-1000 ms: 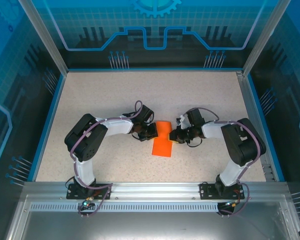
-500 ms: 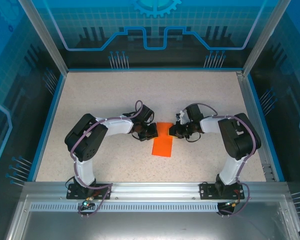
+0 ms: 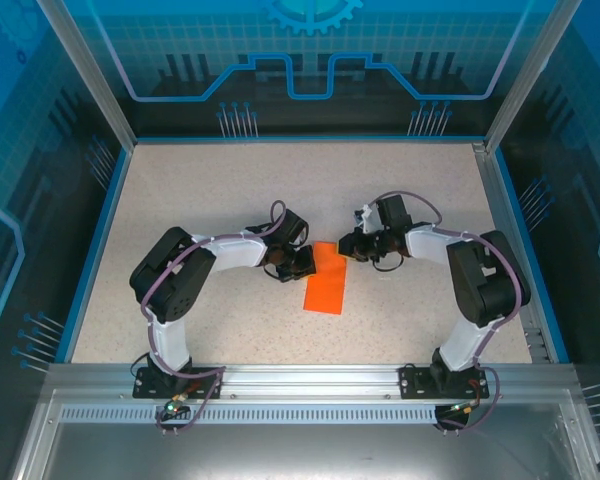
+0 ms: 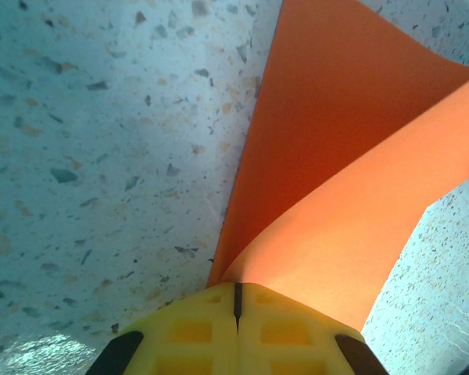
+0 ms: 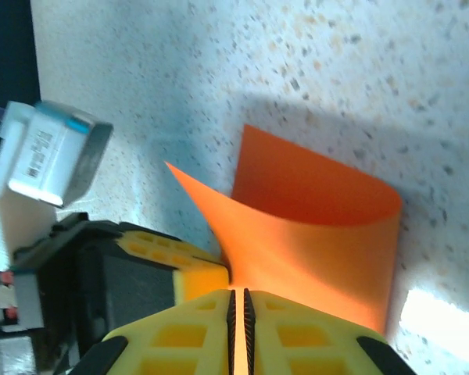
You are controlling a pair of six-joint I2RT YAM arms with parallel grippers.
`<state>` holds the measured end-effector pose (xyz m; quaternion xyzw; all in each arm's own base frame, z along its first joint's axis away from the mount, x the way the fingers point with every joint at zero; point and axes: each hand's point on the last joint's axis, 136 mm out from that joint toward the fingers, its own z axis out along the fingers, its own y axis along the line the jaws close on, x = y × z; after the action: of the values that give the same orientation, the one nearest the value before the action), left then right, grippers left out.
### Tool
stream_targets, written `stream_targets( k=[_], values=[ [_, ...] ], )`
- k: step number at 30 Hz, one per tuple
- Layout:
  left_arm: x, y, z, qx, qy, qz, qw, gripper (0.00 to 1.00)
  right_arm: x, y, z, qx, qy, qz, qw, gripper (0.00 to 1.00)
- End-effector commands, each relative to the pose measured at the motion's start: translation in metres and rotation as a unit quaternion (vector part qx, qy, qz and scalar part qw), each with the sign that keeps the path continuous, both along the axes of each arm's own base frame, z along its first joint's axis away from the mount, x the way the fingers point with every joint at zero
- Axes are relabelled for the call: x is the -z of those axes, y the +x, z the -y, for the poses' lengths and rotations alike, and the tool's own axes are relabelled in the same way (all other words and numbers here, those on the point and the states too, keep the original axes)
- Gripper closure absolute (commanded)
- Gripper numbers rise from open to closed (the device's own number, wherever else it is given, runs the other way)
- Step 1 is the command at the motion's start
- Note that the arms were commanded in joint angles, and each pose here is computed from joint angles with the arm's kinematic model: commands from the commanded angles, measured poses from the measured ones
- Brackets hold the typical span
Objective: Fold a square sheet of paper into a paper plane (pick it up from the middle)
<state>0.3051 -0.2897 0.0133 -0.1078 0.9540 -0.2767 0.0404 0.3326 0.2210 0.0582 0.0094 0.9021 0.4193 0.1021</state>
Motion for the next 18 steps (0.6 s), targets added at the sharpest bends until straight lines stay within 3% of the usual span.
stream_targets(
  k=[1, 8, 18],
  values=[
    [0.032, -0.025, -0.019, 0.007, 0.061, -0.05, 0.997, 1.0, 0.019, -0.001, 0.003, -0.004, 0.002, -0.029, 1.0, 0.86],
    [0.033, -0.026, -0.02, 0.008, 0.063, -0.05, 0.997, 1.0, 0.054, -0.007, 0.015, 0.011, -0.043, -0.062, 0.997, 0.87],
    [0.033, -0.025, -0.02, 0.01, 0.063, -0.049, 0.997, 1.0, -0.002, 0.018, 0.006, 0.005, -0.003, -0.013, 1.0, 0.85]
  ],
)
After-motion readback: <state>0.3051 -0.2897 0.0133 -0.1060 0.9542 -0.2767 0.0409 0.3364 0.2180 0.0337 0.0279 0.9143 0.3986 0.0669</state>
